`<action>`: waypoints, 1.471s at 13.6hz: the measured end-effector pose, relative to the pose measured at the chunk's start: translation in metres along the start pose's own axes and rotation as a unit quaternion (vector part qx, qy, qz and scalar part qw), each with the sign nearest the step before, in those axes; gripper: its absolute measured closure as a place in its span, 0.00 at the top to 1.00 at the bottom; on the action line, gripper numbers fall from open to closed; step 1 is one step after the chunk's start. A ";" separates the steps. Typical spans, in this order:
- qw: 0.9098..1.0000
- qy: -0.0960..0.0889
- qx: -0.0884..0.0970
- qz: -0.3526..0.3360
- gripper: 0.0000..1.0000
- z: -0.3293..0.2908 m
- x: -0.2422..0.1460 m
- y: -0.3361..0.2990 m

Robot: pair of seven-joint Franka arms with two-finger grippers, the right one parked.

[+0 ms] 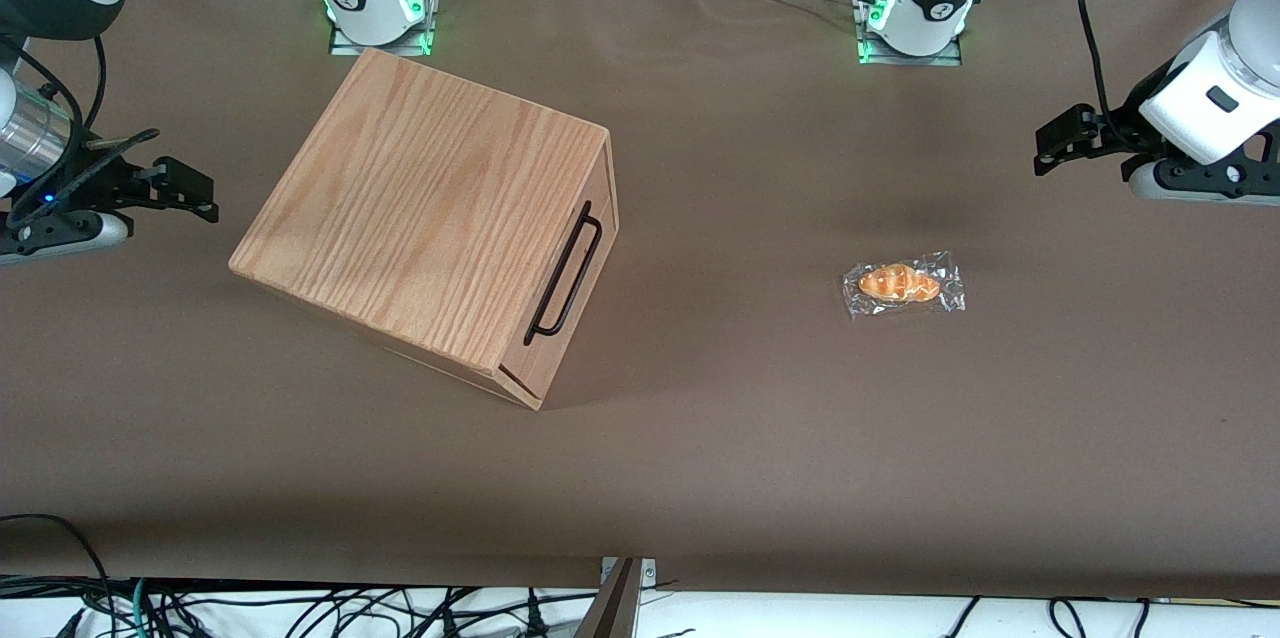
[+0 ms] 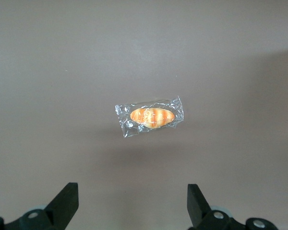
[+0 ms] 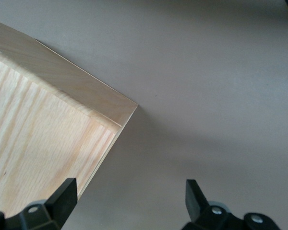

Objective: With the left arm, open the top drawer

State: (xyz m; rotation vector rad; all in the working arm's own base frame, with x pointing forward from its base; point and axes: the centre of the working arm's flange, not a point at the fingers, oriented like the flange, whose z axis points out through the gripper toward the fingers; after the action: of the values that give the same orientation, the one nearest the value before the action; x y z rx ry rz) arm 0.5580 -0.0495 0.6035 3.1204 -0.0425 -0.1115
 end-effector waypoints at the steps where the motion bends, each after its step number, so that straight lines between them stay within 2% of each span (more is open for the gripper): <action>1: 1.000 0.000 0.000 0.000 1.00 0.000 0.000 0.000; 20: 1.000 -0.008 0.000 -0.007 1.00 0.004 0.001 -0.007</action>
State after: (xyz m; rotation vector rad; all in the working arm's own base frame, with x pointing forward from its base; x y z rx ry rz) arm 0.5590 -0.0425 0.5993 3.1201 -0.0203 -0.1371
